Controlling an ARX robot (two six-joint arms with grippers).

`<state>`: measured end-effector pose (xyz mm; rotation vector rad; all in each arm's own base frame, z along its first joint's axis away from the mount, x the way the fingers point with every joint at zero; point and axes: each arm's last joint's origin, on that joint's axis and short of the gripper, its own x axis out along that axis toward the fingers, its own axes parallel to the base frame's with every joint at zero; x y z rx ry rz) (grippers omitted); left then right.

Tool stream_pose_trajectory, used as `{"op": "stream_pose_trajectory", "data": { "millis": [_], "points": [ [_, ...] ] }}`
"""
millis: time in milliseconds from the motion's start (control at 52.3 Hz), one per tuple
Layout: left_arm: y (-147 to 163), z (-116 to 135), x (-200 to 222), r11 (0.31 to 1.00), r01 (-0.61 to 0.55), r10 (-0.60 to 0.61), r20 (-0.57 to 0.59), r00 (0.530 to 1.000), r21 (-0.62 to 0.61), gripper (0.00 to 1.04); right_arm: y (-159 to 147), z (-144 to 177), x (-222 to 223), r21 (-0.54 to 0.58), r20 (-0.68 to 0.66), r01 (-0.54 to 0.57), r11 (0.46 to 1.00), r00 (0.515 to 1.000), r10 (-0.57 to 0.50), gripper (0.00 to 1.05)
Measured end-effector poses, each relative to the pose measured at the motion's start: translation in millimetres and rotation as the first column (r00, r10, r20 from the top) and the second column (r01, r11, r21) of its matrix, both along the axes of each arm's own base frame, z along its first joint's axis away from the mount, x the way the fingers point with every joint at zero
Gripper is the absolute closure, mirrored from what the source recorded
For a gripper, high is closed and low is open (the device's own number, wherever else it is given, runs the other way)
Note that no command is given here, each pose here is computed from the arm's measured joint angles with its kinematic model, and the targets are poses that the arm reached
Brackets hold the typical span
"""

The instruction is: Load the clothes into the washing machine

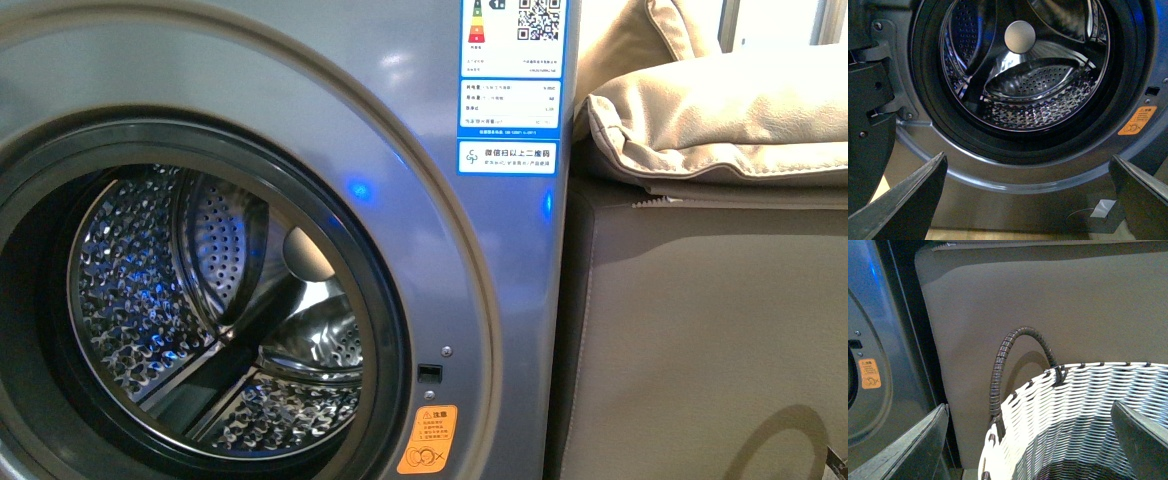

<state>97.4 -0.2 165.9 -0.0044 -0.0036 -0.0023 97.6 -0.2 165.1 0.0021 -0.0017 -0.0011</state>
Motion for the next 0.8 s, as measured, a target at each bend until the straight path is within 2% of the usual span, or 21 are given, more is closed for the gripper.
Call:
{"op": "stream_pose_trajectory", "data": {
  "millis": [746, 803],
  "points": [
    [0.0, 0.0, 0.0, 1.000, 0.000, 0.000, 0.000, 1.000, 0.000, 0.07, 0.0, 0.0, 0.0, 0.000, 0.000, 0.000, 1.000, 1.000, 0.000, 0.08],
    [0.0, 0.0, 0.0, 1.000, 0.000, 0.000, 0.000, 1.000, 0.000, 0.07, -0.9, 3.0, 1.8, 0.031, 0.058, -0.050, 0.998, 0.997, 0.049, 0.08]
  ]
}}
